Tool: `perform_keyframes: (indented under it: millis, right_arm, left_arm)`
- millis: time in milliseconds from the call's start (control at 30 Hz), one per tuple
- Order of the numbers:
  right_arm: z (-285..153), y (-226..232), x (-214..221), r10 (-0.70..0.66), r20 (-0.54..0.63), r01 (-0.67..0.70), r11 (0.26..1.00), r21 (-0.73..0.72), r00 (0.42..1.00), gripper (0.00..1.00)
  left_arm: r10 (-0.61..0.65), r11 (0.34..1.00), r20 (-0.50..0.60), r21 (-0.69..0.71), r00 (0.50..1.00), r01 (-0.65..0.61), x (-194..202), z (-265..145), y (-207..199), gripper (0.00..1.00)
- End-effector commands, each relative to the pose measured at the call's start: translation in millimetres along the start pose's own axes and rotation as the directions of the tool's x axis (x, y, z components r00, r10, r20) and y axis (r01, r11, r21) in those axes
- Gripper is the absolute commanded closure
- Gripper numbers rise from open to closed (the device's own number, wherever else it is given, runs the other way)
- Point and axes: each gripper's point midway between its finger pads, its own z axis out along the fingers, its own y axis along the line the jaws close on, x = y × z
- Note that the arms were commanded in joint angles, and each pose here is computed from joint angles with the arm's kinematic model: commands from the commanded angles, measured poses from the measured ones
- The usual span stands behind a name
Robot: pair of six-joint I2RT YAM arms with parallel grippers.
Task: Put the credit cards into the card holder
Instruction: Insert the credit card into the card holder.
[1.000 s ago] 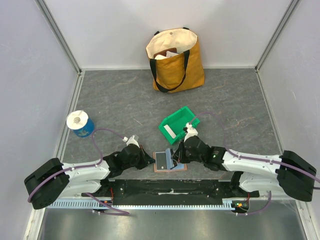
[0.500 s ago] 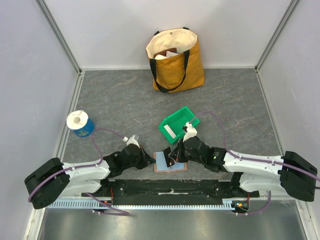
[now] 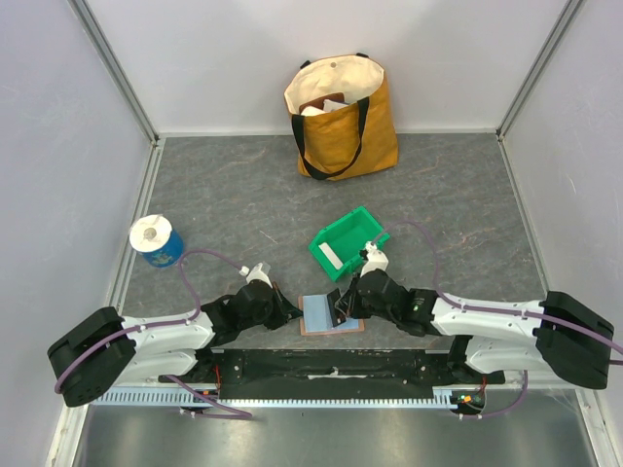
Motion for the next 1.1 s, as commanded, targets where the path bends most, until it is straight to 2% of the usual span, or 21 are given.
perform_keyframes:
  millis: [0,500,833,1067]
  right_arm:
    - [5,-3,1,0.061,0.036,-0.06,0.998,-0.021,0.998,1.0]
    - [17,-7,11,0.192,0.019,-0.188,0.972,-0.143,0.981,1.0]
    - [25,-23,26,0.228,-0.013,-0.228,0.964,-0.135,0.974,1.0]
    - [23,-13,30,0.237,-0.045,-0.241,0.951,-0.196,0.971,1.0]
  left_arm:
    - [0.024,0.978,-0.067,-0.204,0.997,-0.037,18,-5,61,0.98]
    - [0.006,0.968,-0.087,-0.249,0.996,-0.027,24,-3,72,0.98]
    - [0.004,0.966,-0.094,-0.256,0.996,-0.028,24,-1,72,0.98]
    - [-0.001,0.963,-0.098,-0.269,0.995,-0.025,26,-1,75,0.98]
